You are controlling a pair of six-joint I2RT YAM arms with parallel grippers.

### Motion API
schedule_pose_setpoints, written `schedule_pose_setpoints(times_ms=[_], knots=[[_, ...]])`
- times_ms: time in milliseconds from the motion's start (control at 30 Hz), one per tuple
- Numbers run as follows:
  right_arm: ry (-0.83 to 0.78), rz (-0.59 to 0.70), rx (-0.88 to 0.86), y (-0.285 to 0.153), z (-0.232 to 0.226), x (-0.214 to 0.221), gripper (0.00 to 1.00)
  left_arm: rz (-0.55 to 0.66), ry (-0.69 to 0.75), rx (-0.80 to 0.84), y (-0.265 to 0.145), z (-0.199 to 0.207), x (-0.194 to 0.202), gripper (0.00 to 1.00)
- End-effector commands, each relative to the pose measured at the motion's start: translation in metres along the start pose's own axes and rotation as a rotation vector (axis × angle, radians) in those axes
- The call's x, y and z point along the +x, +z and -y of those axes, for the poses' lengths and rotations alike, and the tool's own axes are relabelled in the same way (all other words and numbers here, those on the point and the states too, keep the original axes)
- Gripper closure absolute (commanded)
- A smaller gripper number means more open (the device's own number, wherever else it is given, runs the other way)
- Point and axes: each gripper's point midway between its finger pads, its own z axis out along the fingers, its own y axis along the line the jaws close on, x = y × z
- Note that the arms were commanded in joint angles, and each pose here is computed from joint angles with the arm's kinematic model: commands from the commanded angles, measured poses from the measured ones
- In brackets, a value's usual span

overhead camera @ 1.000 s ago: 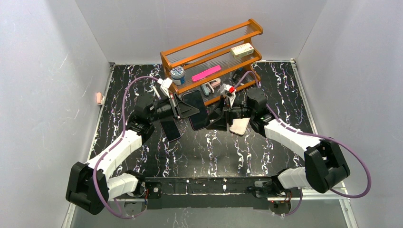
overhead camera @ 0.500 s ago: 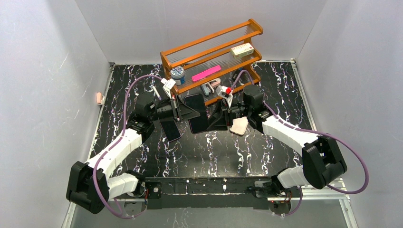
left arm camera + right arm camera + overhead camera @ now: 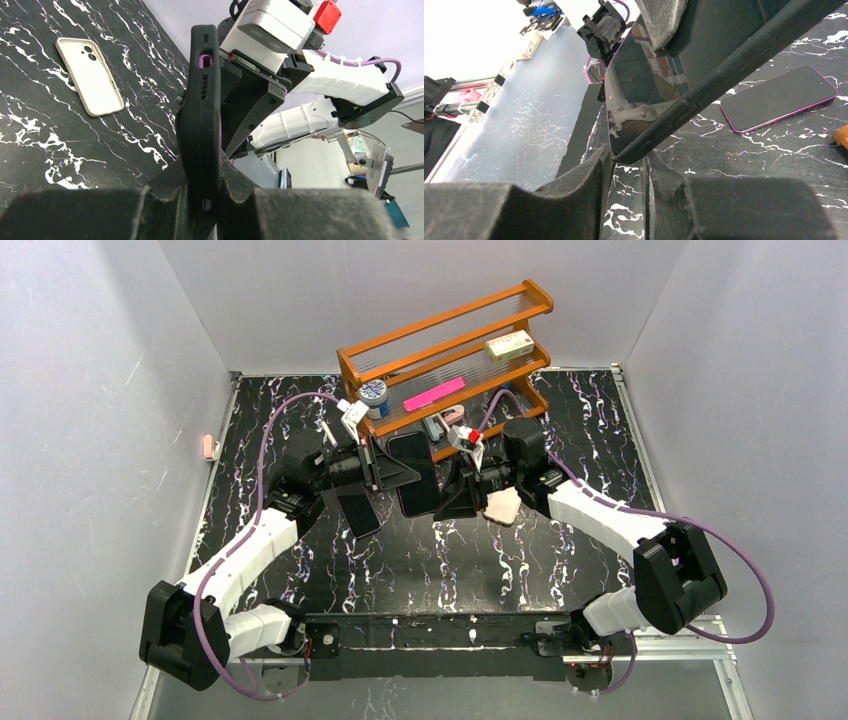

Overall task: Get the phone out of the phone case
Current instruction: Remove the phone case from the phone.

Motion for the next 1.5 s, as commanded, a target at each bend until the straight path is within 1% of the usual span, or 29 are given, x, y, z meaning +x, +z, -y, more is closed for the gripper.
schedule_pose_setpoints(times_ms=[0, 133, 200, 333, 467, 600, 733, 867, 967, 1033, 1100, 1233, 1300, 1467], knots=[[-0.063, 0.009, -0.024, 0.002, -0.003, -0.016, 0.62, 0.007, 0.105, 0.057, -0.005, 0.028, -0.013, 1.00], [-0.062, 0.009, -0.026, 0.002, -0.003, -0.018, 0.62, 0.001, 0.122, 0.049, -0.006, 0.027, -0.013, 1.00], [-0.061, 0.009, -0.024, 0.002, -0.002, -0.018, 0.65, -0.001, 0.127, 0.044, -0.006, 0.027, -0.013, 1.00], [-0.073, 0.008, -0.009, 0.003, 0.002, -0.017, 0.80, 0.002, 0.116, 0.051, -0.007, 0.031, -0.015, 1.00], [-0.141, 0.004, 0.000, 0.006, 0.005, -0.015, 0.99, 0.004, 0.048, 0.065, -0.005, 0.034, -0.016, 1.00], [-0.241, 0.004, 0.006, 0.007, 0.005, -0.017, 0.99, -0.009, 0.012, 0.092, -0.005, 0.041, -0.016, 1.00], [-0.298, 0.005, 0.038, 0.008, 0.013, -0.023, 0.99, -0.023, -0.026, 0.100, -0.005, 0.044, -0.016, 1.00], [-0.296, 0.003, 0.055, 0.009, 0.020, -0.028, 0.99, -0.022, -0.017, 0.100, -0.007, 0.045, -0.015, 1.00], [-0.266, -0.007, 0.044, 0.009, 0.018, -0.026, 0.99, -0.010, 0.048, 0.050, -0.009, 0.039, -0.015, 1.00], [-0.237, -0.016, 0.041, 0.008, 0.014, -0.020, 0.89, 0.001, 0.087, 0.019, -0.012, 0.035, -0.016, 1.00], [-0.217, -0.018, 0.043, 0.006, 0.009, -0.013, 0.79, 0.015, 0.115, 0.021, -0.012, 0.037, -0.018, 1.00], [-0.186, -0.021, 0.043, 0.002, -0.002, -0.003, 0.62, 0.024, 0.139, 0.023, -0.012, 0.037, -0.020, 1.00], [-0.174, -0.020, 0.034, 0.002, -0.007, 0.001, 0.57, 0.024, 0.145, 0.030, -0.011, 0.037, -0.020, 1.00], [-0.165, 0.006, 0.000, 0.002, -0.016, -0.007, 0.53, 0.021, 0.153, 0.041, -0.012, 0.038, -0.018, 1.00]])
